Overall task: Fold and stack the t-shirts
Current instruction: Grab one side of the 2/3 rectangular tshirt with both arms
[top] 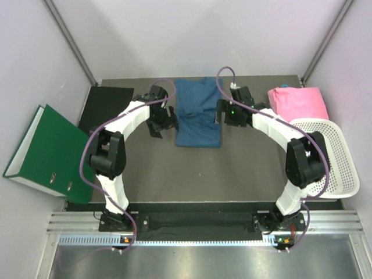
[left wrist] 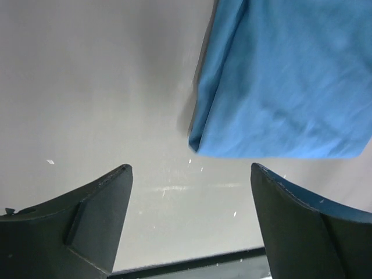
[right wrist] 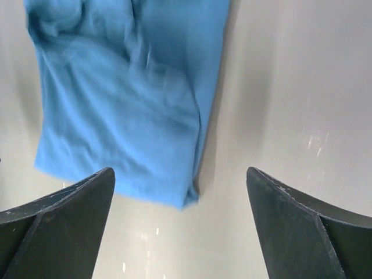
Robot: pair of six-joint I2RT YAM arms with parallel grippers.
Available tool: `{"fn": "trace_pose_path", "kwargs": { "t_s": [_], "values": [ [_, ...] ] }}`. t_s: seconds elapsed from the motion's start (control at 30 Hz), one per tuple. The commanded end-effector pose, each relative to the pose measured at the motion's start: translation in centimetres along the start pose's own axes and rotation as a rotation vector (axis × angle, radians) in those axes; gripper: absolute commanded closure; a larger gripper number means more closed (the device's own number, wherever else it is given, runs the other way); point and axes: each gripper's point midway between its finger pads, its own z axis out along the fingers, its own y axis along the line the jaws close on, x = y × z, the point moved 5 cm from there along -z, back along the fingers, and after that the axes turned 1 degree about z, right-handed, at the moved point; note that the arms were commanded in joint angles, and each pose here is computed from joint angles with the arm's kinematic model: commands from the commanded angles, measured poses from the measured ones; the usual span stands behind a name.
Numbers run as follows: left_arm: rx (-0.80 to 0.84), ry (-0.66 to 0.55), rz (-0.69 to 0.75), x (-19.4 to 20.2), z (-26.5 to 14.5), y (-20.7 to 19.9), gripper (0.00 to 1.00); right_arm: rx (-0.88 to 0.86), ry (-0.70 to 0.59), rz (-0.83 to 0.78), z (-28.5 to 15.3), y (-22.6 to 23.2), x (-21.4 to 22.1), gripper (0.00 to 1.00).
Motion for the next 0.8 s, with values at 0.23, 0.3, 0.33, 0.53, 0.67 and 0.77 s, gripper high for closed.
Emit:
{"fn": "trace_pose_path", "kwargs": {
  "t_s": [0.23, 0.3, 0.33, 0.53, 0.67, 0.77],
  "values": [
    [0.16, 0.041, -0.052, 3.1, 2.6, -0.7, 0.22, -0.14, 0.197, 0.189, 1.3, -0.4, 7.5, 0.13],
    [0.176, 0.034, -0.055, 3.0, 3.1, -0.9, 0.23, -0.163, 0.218, 0.204, 2.1, -0.4, 8.4, 0.14],
    [0.179, 0.032, -0.057, 2.9, 3.3, -0.9, 0.23, -0.168, 0.223, 0.205, 2.3, -0.3, 8.6, 0.17],
    [0.193, 0.027, -0.058, 2.5, 4.7, -1.3, 0.35, -0.21, 0.224, 0.224, 4.1, 0.0, 8.9, 0.28],
    [0.202, 0.058, -0.052, 2.7, 5.6, -1.5, 0.63, -0.234, 0.233, 0.235, 5.1, 0.3, 9.0, 0.63],
    [0.166, 0.081, -0.059, 3.1, 6.0, -0.9, 1.0, -0.233, 0.254, 0.236, 4.8, 0.6, 8.9, 0.86]
  ]
}}
